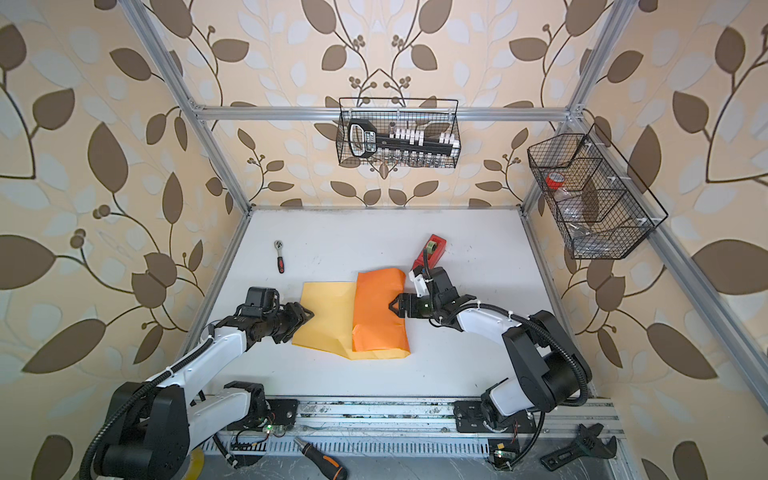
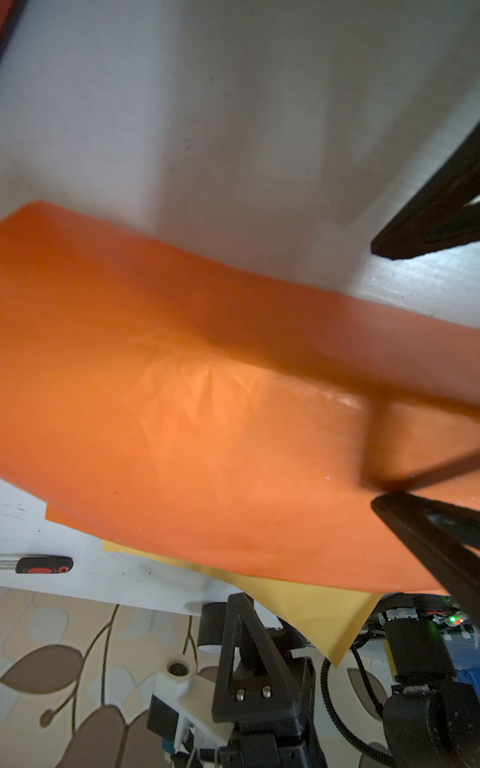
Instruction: Wrap the gift box in paper
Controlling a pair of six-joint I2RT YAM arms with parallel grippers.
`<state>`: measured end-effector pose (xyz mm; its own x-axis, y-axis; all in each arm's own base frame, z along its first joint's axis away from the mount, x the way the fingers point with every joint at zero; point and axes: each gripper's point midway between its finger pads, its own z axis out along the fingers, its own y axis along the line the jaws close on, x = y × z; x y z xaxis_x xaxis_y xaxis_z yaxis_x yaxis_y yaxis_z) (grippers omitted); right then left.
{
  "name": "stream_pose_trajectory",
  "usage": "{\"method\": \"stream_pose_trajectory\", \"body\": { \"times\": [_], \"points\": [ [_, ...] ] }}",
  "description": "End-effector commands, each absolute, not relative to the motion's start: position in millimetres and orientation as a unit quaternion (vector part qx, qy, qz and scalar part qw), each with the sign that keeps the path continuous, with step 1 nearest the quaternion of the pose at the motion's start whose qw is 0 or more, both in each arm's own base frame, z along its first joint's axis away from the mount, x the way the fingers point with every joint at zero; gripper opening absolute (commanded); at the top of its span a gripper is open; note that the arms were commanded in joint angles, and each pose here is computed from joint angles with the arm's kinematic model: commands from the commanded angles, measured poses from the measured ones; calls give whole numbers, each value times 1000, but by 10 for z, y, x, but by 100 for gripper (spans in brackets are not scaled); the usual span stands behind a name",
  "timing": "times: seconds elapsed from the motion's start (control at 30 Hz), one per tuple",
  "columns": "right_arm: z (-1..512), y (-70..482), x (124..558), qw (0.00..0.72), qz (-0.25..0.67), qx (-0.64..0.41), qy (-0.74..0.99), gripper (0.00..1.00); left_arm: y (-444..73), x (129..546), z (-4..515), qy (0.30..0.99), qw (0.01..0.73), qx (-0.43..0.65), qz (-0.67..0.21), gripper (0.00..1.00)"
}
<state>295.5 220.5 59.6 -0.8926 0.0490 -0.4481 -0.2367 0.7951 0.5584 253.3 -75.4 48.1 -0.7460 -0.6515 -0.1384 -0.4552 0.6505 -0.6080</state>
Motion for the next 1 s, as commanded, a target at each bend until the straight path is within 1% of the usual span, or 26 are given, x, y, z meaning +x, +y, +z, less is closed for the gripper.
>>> {"method": "stream_pose_trajectory", "body": {
  "times": [0.0,0.2,0.4,0.77,0.97],
  "points": [
    [47,1917,2608,143,237,-38,960,88,-757,2788,715,880,216,-292,-306,54],
    [42,1929,2612,141,237,-39,960,89,-649,2887,729,868,248,-306,-301,47],
    [35,1935,2608,140,238,-41,960,88,-677,2991,786,863,263,-295,-314,35],
    [31,1940,2611,138,238,-40,961,88,-656,2951,653,876,242,-294,-295,12],
    [35,1933,2616,140,236,-39,961,88,-683,2957,721,877,248,-281,-302,0]
  ]
}}
